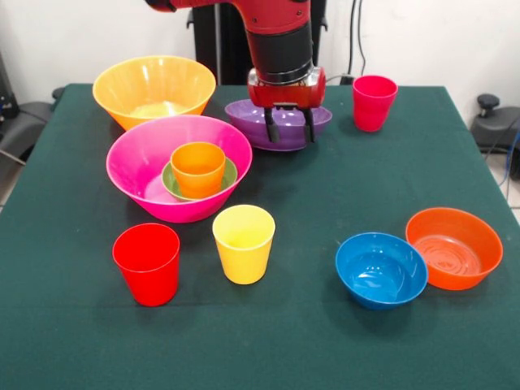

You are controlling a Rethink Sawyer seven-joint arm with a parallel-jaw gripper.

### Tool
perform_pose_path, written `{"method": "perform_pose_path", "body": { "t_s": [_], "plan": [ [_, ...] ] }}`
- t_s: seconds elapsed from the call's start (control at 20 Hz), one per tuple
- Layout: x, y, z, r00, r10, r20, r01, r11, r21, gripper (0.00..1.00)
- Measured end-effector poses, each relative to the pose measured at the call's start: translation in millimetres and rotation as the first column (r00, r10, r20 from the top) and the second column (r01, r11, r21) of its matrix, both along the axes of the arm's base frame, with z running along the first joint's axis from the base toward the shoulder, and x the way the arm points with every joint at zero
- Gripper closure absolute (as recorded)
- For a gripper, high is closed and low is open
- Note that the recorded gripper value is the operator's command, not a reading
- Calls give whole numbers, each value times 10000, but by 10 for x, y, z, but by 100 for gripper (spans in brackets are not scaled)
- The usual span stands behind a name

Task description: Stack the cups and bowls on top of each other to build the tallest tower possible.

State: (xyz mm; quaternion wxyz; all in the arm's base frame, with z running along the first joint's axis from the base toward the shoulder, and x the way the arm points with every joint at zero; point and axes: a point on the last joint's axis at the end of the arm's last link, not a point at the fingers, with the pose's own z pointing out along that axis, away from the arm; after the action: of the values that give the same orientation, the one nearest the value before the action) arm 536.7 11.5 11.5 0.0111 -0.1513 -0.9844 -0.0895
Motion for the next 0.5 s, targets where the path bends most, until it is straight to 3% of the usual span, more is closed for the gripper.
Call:
{"method": "perform_pose_path", "body": {
  "t_s": [0.5],
  "plan": [
    [-16, -2, 3, 10000, 36, -23, -36, 9999, -101, 0]
  ]
}}
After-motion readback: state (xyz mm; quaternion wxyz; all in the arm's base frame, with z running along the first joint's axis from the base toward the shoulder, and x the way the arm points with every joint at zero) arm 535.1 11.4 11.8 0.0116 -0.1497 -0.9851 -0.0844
